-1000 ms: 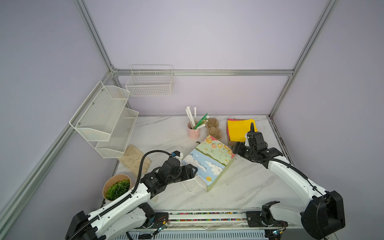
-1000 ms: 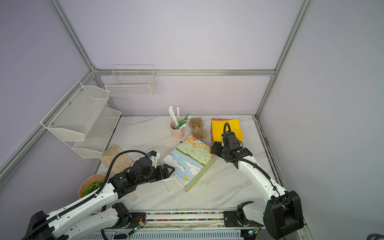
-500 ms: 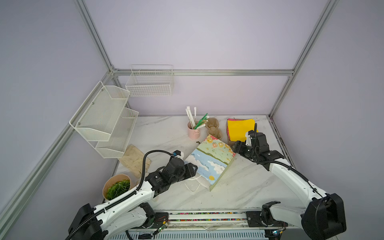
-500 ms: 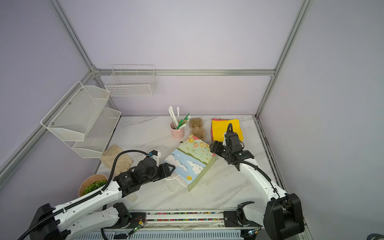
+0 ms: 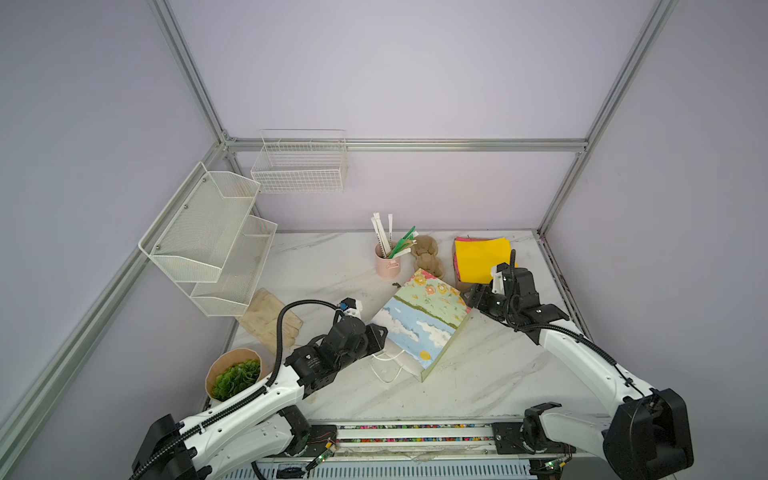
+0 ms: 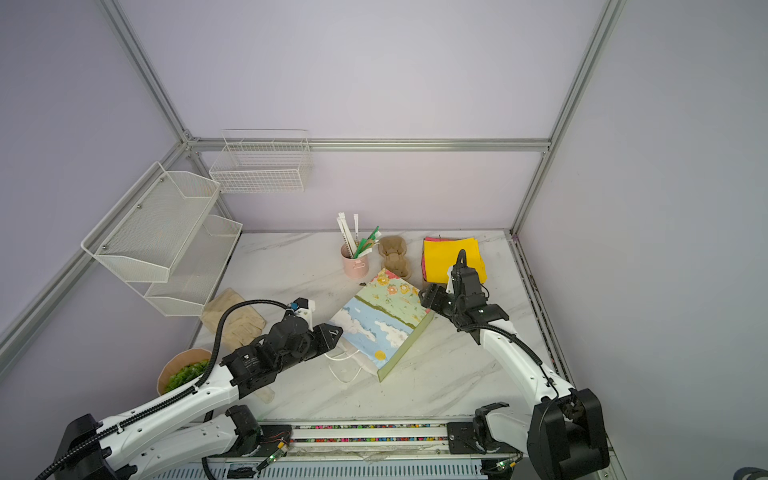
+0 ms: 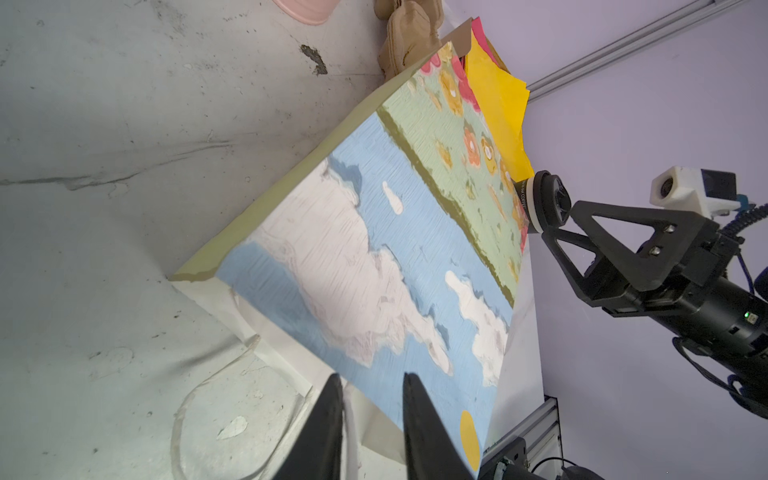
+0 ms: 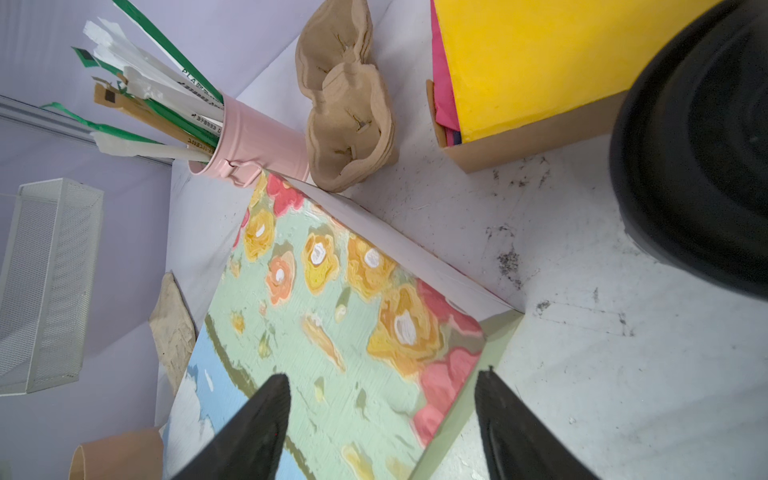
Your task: Pack the takeout coffee
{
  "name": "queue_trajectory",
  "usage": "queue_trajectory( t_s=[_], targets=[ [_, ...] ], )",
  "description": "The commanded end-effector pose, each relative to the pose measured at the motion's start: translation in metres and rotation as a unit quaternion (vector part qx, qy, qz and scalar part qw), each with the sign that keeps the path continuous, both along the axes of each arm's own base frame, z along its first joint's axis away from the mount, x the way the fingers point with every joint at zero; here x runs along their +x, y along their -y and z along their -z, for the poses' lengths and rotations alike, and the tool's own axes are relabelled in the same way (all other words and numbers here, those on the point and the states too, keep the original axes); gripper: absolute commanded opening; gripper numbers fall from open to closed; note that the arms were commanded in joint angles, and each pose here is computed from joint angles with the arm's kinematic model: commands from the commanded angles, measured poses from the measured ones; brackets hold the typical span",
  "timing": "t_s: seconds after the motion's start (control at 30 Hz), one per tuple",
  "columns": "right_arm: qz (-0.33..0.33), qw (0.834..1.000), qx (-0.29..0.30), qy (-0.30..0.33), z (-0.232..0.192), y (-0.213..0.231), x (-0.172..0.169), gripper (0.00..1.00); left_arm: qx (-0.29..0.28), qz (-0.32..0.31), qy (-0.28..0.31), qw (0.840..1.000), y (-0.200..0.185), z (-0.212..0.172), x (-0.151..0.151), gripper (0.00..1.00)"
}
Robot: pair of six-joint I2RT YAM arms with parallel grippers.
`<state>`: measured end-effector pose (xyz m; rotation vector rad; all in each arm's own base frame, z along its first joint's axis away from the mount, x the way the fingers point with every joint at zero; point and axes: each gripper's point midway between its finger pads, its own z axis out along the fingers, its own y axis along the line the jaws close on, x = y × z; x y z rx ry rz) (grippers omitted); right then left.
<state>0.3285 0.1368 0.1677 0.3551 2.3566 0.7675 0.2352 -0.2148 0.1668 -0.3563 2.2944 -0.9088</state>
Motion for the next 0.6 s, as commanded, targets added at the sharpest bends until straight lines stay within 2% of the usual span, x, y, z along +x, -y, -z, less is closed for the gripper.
queue_trajectory(
  t_s=[0.0, 0.07, 0.2, 0.3, 0.57],
  targets=[
    [0.012, 1.000, 0.001, 0.010, -0.005, 0.005, 0.003, 0.74, -0.006, -0.004, 0.019, 1.000, 0.003, -0.009, 0.006, 0.16],
    [0.013, 1.000, 0.002, 0.010, -0.005, 0.006, 0.003, 0.74, -0.004, -0.002, 0.022, 1.000, 0.004, -0.012, 0.007, 0.12],
    [0.016, 1.000, 0.000, 0.010, -0.006, 0.009, 0.004, 0.74, 0.000, 0.002, 0.026, 1.000, 0.005, -0.014, 0.007, 0.11],
    [0.014, 1.000, 0.000, 0.010, -0.005, 0.009, 0.004, 0.74, 0.004, 0.002, 0.029, 1.000, 0.003, -0.015, 0.007, 0.00],
    [-0.014, 1.000, 0.009, 0.000, -0.010, 0.002, 0.002, 0.76, 0.012, -0.004, 0.074, 0.997, -0.011, -0.054, 0.004, 0.00]
  ],
)
